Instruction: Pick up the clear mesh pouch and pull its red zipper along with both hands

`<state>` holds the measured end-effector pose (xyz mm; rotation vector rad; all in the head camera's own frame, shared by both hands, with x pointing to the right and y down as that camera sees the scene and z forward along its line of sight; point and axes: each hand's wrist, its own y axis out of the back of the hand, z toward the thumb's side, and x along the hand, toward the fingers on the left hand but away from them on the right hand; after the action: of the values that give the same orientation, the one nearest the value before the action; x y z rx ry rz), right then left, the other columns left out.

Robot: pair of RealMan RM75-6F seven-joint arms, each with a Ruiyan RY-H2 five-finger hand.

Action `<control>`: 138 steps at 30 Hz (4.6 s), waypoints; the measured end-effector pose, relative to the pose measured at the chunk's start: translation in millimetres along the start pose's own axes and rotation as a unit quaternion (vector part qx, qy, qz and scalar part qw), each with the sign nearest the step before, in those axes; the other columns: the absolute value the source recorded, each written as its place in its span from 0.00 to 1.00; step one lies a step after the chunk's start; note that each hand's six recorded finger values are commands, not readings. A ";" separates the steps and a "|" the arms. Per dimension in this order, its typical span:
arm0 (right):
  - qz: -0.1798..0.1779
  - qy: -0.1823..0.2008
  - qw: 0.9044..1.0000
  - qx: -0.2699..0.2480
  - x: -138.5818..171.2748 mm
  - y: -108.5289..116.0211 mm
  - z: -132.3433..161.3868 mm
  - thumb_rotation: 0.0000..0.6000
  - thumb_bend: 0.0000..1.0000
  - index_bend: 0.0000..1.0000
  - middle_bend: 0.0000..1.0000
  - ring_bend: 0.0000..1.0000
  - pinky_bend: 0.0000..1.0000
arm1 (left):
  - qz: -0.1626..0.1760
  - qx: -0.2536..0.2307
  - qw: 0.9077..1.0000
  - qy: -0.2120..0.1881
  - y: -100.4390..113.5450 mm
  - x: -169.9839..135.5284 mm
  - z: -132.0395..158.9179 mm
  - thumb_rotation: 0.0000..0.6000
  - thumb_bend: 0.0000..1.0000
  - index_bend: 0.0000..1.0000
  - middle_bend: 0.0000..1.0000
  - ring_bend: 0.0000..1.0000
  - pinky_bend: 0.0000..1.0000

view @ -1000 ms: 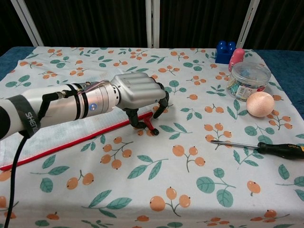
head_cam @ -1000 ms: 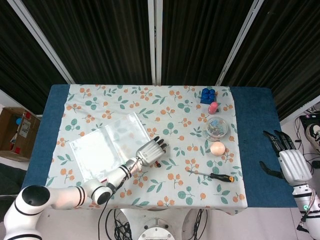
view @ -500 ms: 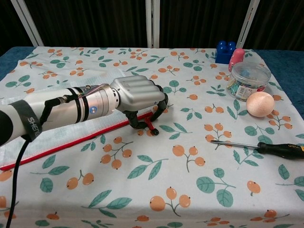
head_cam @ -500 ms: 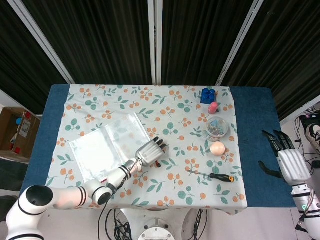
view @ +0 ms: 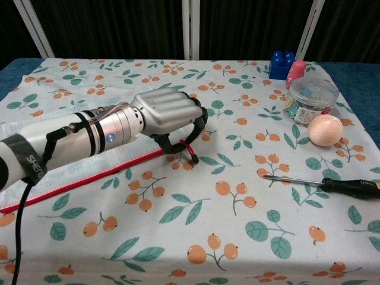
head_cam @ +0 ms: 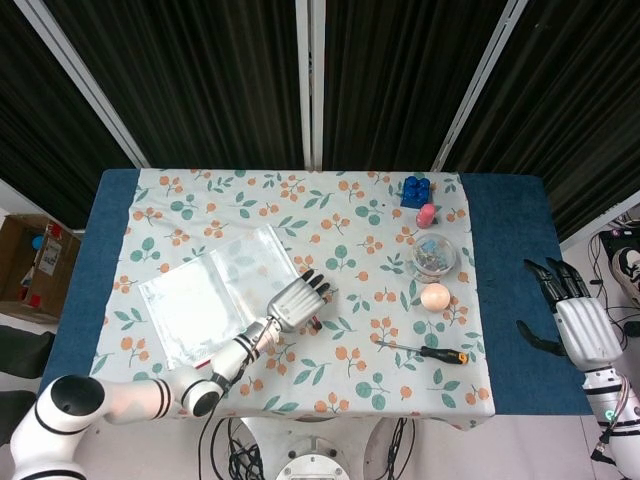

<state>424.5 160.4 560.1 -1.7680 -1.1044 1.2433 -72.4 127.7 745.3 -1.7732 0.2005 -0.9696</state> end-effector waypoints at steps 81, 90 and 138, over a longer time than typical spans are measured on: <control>0.176 0.346 0.910 -0.143 -205.4 -101.1 391.7 1.00 0.58 0.90 0.44 0.12 0.06 | 0.293 -0.165 0.913 0.233 69.0 -198.1 -40.3 1.00 0.46 0.76 0.72 0.62 0.56; 0.159 0.342 0.912 -0.160 -208.2 -88.3 386.2 1.00 0.58 0.90 0.45 0.13 0.06 | 0.269 -0.180 0.917 0.233 54.6 -195.1 -40.7 1.00 0.46 0.76 0.71 0.62 0.56; 0.136 0.299 0.927 -0.181 -200.7 -71.1 301.1 1.00 0.58 0.90 0.45 0.15 0.07 | 0.000 -0.248 0.911 0.330 -58.9 -214.3 -108.7 1.00 0.20 0.15 0.26 0.25 0.46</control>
<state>84.7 24.7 606.0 -2.4263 -0.7693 0.5706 -306.0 193.8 697.9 -1.8127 0.9468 -1.6009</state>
